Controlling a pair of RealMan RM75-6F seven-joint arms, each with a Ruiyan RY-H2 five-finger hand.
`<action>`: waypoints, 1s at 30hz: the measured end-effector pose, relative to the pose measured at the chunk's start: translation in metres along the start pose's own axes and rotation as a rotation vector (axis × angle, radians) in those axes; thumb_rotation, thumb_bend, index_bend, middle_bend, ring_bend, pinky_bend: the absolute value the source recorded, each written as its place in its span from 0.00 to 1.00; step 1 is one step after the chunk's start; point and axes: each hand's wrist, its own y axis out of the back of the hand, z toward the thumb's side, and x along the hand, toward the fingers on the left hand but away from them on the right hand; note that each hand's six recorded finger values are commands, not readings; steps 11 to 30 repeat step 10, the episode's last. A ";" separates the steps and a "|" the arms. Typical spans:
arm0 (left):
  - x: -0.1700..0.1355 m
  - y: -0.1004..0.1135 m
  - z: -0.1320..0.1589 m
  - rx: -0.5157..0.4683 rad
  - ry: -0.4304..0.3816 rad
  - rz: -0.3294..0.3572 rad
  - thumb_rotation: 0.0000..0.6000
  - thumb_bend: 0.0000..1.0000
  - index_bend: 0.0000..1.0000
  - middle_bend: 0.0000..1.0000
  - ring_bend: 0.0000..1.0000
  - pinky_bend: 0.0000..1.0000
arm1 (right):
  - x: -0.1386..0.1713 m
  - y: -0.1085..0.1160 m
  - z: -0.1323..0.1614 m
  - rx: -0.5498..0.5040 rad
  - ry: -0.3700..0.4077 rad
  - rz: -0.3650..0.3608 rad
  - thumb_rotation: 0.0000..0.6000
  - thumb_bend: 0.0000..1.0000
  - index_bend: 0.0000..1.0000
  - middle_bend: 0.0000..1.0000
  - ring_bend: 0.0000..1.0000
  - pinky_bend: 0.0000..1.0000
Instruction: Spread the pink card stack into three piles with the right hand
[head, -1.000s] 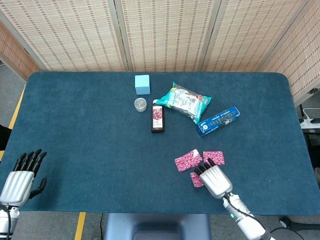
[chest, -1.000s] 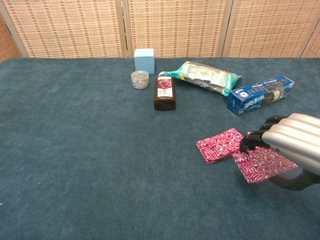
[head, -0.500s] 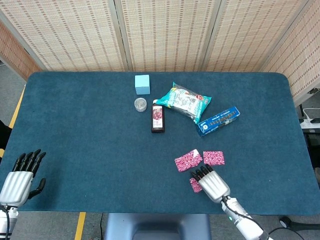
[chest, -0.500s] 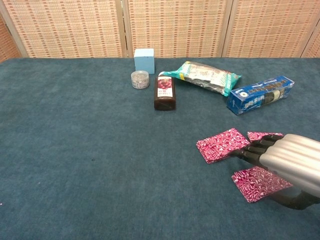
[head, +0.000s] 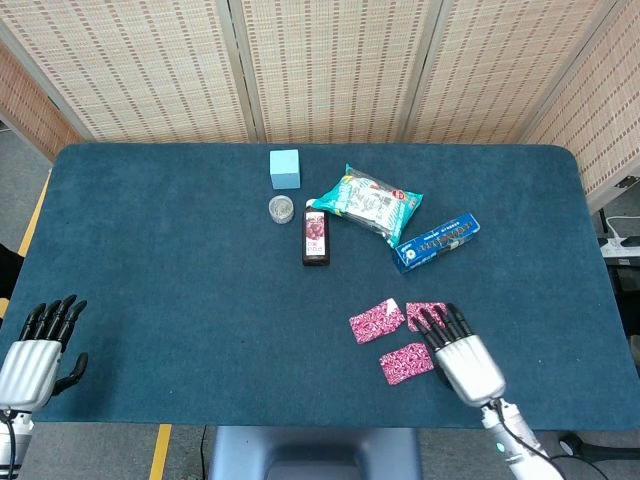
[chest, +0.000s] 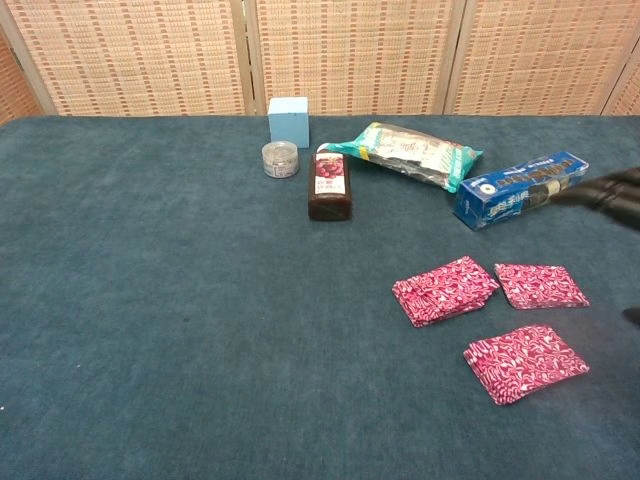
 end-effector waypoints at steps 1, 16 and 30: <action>0.000 0.000 0.000 0.001 -0.006 0.007 1.00 0.43 0.00 0.00 0.00 0.05 | 0.008 0.007 -0.013 -0.026 -0.053 -0.045 1.00 0.27 0.00 0.03 0.00 0.00; 0.002 -0.001 0.006 0.008 -0.036 0.039 1.00 0.44 0.00 0.00 0.00 0.05 | 0.056 0.034 -0.094 -0.190 -0.267 -0.239 1.00 0.27 0.00 0.00 0.00 0.00; 0.002 -0.001 0.006 0.008 -0.036 0.039 1.00 0.44 0.00 0.00 0.00 0.05 | 0.056 0.034 -0.094 -0.190 -0.267 -0.239 1.00 0.27 0.00 0.00 0.00 0.00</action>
